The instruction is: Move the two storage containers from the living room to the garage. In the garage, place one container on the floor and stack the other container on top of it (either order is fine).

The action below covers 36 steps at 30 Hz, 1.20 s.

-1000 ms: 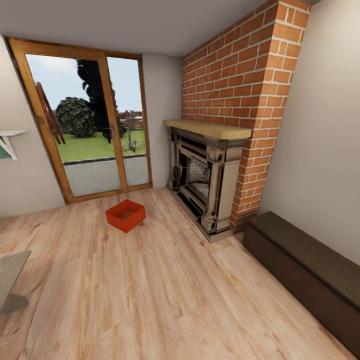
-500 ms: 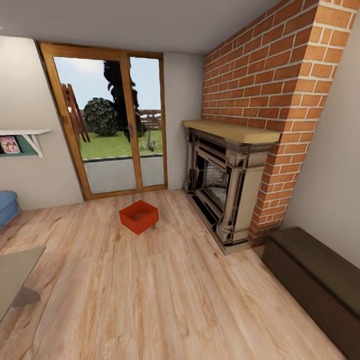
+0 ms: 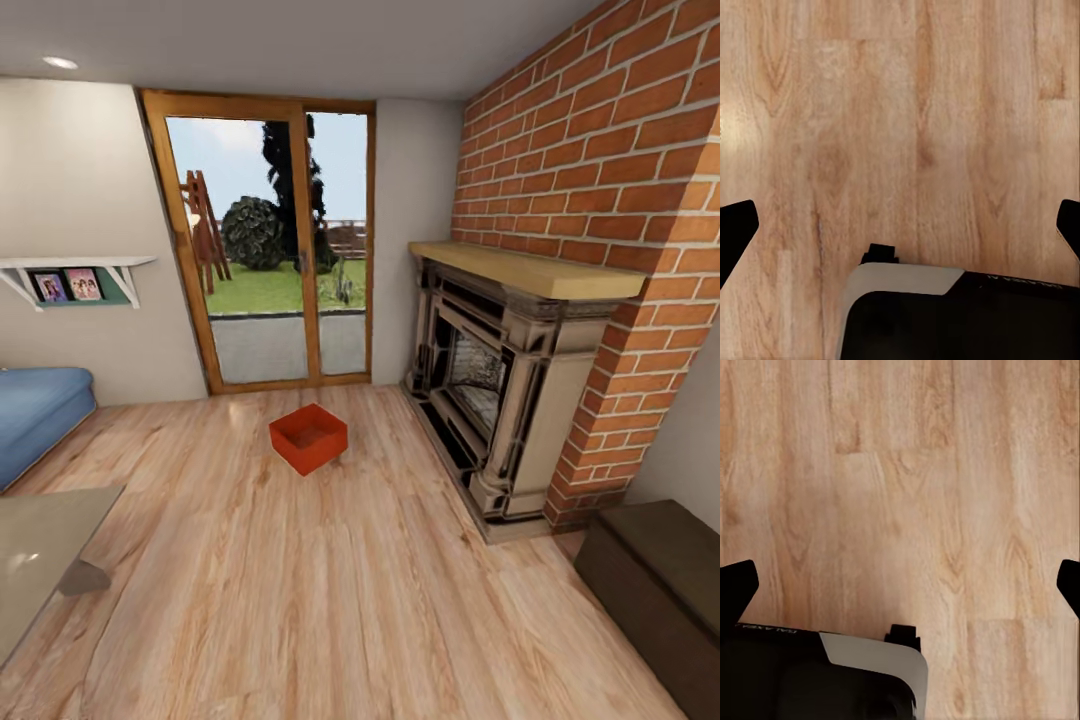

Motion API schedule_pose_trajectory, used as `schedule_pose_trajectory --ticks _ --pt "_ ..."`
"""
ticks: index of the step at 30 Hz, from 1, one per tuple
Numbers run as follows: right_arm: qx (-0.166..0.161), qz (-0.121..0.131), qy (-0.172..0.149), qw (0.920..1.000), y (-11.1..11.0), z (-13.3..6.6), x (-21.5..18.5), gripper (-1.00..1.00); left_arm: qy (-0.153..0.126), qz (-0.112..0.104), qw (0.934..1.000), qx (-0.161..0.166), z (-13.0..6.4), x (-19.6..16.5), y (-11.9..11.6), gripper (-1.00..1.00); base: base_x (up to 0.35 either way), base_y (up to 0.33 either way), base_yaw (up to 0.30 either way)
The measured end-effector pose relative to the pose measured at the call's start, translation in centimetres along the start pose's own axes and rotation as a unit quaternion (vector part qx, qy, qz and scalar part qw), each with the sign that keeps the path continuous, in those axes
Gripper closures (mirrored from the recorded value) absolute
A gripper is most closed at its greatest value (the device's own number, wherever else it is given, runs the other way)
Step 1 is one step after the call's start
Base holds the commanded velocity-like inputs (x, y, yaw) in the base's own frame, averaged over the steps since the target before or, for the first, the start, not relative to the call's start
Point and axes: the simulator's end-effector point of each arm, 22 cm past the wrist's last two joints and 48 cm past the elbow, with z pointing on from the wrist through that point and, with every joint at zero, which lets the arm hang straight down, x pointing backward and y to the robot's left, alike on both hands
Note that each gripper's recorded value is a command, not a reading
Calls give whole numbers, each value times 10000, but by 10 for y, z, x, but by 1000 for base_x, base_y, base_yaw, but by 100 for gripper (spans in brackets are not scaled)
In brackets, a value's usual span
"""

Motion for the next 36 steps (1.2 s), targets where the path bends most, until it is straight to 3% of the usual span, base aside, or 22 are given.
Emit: schedule_pose_trajectory --ticks 15,36 --pt "3 6 -1 10000 0 0 0 -100 5 1 10000 -4 0 0 1 -100 326 -144 284" --pt "7 19 -3 10000 0 0 0 -100 8 2 10000 -3 0 0 0 -100 326 -144 17"
